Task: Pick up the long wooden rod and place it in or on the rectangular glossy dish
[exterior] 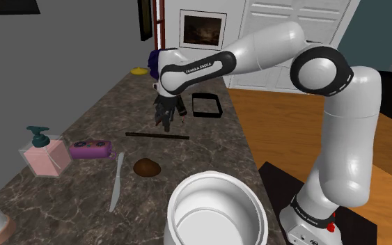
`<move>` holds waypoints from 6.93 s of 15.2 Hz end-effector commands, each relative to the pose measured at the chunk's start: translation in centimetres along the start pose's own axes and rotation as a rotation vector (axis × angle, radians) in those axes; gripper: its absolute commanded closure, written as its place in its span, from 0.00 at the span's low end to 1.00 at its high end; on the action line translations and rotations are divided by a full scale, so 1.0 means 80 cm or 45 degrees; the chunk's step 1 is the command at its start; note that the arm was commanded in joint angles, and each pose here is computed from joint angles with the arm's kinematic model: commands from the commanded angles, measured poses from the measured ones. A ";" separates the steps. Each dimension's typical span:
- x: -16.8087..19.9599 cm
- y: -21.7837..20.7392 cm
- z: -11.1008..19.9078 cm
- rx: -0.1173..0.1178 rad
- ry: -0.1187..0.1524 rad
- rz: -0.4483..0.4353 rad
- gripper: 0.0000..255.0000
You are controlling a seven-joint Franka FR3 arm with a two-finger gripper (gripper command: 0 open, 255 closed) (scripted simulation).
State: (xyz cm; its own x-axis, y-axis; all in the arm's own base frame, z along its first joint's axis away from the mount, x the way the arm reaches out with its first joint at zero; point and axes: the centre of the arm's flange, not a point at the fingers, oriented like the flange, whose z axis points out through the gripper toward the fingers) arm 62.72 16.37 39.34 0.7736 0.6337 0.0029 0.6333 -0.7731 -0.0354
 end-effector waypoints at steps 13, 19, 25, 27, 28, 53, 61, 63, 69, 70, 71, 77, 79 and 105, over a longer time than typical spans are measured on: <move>0.060 -0.004 0.080 -0.018 0.000 -0.090 0.00; 0.060 -0.004 0.080 -0.018 0.000 -0.090 1.00; 0.059 -0.007 0.079 -0.018 0.001 -0.091 1.00; 0.059 -0.007 0.079 -0.018 0.001 -0.091 1.00; 0.060 -0.004 0.080 -0.018 0.001 -0.090 1.00; 0.052 0.005 -0.073 -0.018 0.000 -0.090 1.00; -0.015 0.118 -0.078 -0.018 0.000 -0.090 1.00; -0.032 0.146 -0.080 -0.018 0.000 -0.090 1.00; -0.083 0.231 -0.084 -0.018 0.000 -0.090 1.00; -0.092 0.245 -0.084 -0.018 0.000 -0.090 1.00; -0.100 0.259 -0.085 -0.018 0.000 -0.090 1.00; -0.151 0.344 -0.089 -0.018 0.000 -0.090 1.00; -0.168 0.372 -0.090 -0.018 0.000 -0.090 1.00; -0.227 0.474 -0.003 -0.018 0.000 -0.090 1.00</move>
State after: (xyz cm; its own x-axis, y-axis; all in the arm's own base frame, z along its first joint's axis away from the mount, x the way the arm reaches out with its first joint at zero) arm 72.67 -24.47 38.17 0.7267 0.6869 0.0052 0.6868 -0.7265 -0.0212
